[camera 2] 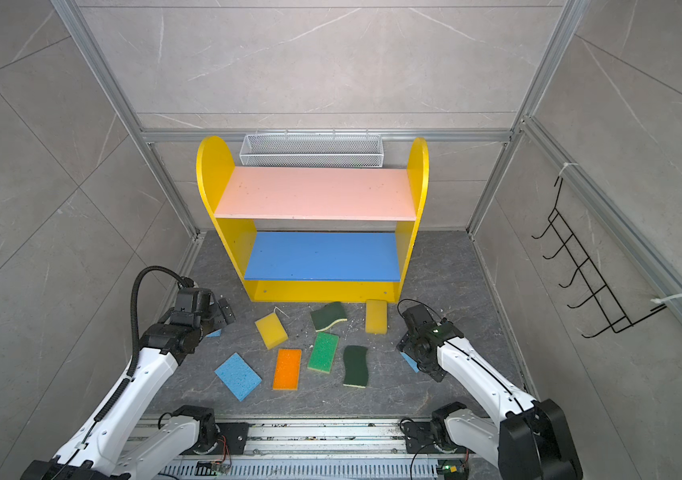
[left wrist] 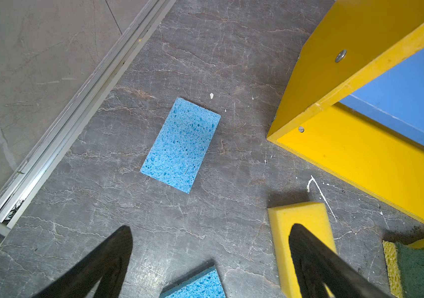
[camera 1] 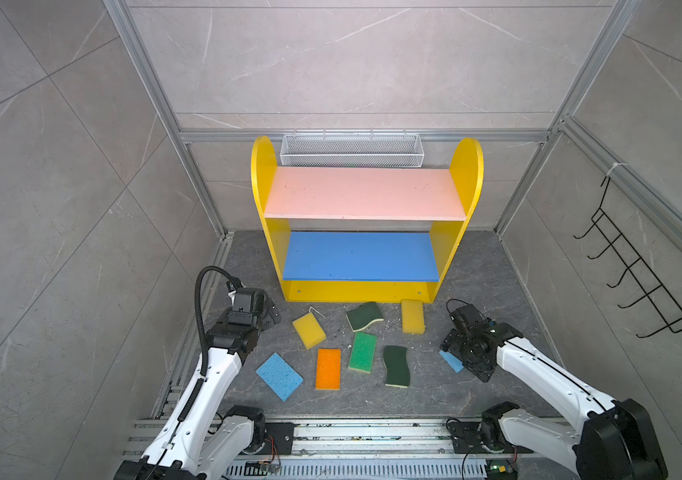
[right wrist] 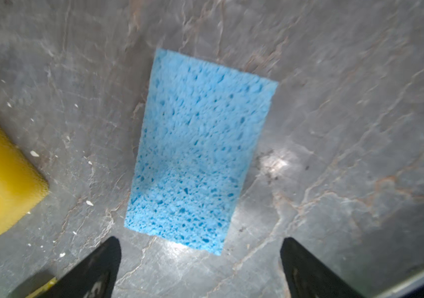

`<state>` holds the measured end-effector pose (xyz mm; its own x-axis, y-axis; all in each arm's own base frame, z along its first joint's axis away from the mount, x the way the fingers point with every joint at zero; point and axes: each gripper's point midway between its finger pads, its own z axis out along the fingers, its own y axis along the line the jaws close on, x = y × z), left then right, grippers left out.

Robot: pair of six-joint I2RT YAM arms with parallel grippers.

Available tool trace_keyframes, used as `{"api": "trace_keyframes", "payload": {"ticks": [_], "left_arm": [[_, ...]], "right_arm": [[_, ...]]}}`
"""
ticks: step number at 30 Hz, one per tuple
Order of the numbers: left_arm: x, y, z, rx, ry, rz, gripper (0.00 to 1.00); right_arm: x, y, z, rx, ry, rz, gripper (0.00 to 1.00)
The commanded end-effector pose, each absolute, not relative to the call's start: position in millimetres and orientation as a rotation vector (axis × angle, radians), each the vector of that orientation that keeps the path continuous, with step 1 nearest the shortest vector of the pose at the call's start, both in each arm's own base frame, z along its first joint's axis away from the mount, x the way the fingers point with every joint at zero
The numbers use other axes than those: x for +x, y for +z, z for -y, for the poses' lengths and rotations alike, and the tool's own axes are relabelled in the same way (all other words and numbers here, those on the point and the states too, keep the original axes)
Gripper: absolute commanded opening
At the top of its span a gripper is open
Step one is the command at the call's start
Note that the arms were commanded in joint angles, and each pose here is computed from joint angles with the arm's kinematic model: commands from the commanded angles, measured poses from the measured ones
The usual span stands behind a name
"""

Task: Place and organize the cleaning sponges onto the shelf
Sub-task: 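Move the right gripper over the light blue sponge while the left arm lifts slightly, then lower the right gripper and close it on the light blue sponge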

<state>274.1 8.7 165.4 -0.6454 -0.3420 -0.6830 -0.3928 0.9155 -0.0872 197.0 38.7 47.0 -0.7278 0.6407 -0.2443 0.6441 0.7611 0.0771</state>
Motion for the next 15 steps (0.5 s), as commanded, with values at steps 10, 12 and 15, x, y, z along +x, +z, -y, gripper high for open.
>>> {"api": "trace_keyframes", "payload": {"ticks": [10, 12, 15], "left_arm": [[272.2, 172.3, -5.9, -0.521, 0.061, -2.317, 0.97], [273.4, 172.7, -5.9, -0.52, 0.063, -2.317, 0.97], [274.1, 170.6, -5.7, -0.517, 0.068, -2.327, 0.97]], "right_arm": [[209.7, 38.4, -57.5, 1.036, -0.024, -2.704, 0.98], [210.0, 36.7, -57.6, 1.036, -0.029, -2.705, 0.99], [212.8, 33.3, -60.5, 1.014, -0.016, -2.715, 0.99]]}}
